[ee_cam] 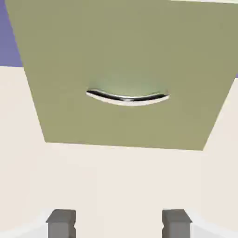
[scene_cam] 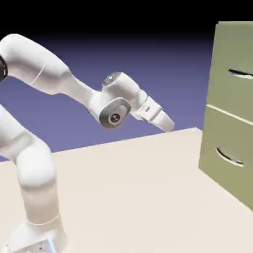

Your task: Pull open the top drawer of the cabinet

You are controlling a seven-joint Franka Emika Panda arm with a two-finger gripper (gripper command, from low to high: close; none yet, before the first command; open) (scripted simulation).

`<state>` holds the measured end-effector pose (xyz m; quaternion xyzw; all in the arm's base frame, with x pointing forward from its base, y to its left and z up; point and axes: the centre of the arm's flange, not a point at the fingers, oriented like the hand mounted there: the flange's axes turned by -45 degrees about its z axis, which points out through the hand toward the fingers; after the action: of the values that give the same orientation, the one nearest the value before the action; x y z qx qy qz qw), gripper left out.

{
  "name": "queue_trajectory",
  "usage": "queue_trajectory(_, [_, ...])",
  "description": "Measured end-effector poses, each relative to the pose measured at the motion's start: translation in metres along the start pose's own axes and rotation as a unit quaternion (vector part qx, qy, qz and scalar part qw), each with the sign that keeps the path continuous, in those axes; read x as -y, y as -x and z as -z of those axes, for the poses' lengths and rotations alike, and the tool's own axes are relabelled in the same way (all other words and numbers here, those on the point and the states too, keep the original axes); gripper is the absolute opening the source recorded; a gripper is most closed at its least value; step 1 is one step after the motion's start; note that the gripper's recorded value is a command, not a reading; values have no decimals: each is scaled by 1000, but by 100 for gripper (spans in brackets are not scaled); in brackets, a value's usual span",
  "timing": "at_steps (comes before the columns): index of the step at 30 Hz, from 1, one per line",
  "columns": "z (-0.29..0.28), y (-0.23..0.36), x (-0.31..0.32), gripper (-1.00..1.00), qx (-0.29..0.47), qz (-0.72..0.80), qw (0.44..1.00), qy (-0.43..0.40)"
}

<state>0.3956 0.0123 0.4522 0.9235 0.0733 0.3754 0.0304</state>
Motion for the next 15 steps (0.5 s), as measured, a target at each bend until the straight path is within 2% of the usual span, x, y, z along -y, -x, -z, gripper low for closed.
queue_trajectory(3, [-23,-1,19,0,32,130,991,3])
queue_trajectory(7, [-53,1,45,0,73,298,952,-8])
queue_trajectory(11, [-84,9,71,0,105,452,885,-31])
queue_trajectory(15, [-112,19,97,0,126,590,795,-64])
